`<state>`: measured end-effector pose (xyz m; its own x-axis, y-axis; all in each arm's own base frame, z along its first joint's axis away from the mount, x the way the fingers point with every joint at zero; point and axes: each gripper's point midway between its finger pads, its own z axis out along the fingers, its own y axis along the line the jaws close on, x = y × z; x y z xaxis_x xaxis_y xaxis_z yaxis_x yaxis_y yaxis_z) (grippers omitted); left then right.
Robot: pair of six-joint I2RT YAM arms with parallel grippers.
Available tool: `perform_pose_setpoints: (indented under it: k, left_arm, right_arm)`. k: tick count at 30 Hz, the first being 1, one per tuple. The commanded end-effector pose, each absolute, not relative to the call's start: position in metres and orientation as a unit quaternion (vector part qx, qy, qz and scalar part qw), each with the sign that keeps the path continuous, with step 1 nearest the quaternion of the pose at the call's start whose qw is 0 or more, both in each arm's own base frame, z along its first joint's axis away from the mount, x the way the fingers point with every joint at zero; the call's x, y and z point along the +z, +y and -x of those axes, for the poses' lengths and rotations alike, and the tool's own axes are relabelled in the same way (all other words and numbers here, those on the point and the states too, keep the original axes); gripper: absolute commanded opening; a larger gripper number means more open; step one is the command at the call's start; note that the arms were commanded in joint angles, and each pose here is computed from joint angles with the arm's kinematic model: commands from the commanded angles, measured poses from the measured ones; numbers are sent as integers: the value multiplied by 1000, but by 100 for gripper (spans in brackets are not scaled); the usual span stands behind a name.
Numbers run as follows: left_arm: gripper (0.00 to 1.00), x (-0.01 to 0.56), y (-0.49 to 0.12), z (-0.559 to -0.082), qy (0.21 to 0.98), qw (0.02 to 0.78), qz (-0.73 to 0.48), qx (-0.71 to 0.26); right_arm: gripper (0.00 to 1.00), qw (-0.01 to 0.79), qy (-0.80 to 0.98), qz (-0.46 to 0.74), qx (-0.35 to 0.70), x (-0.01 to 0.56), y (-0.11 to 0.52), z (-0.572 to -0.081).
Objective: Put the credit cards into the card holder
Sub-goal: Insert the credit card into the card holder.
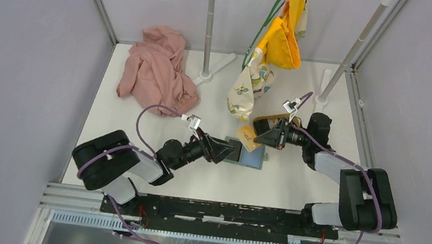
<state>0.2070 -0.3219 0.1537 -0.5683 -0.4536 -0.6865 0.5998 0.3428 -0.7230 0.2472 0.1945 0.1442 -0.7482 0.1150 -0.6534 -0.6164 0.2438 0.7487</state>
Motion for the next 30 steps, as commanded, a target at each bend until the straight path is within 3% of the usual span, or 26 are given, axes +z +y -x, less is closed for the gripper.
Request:
perform_pose_setpoints:
  k: [1, 4, 9, 12, 23, 25, 28, 30]
  left_arm:
    - [77, 194, -318, -211, 595, 519, -23, -613]
    - [67, 193, -325, -211, 589, 505, -15, -631]
    - [64, 203, -327, -207, 577, 517, -24, -631]
    - [56, 207, -324, -207, 572, 523, -27, -631]
    - [6, 226, -318, -196, 548, 538, -53, -638]
    - [5, 225, -318, -195, 551, 540, -63, -633]
    - [25, 224, -319, -193, 558, 538, -74, -628]
    - [28, 223, -319, -193, 561, 538, -79, -624]
  right_arm:
    - [0, 312, 681, 241, 618, 169, 217, -227]
    - [0, 305, 670, 259, 625, 173, 225, -218]
    - [0, 291, 663, 275, 632, 173, 234, -209]
    - [0, 286, 657, 287, 636, 175, 238, -203]
    - [0, 265, 653, 310, 638, 166, 248, -195]
    - [0, 261, 655, 315, 635, 163, 249, -195]
    - [0, 256, 655, 320, 635, 160, 251, -192]
    - [0, 253, 653, 323, 636, 160, 253, -191]
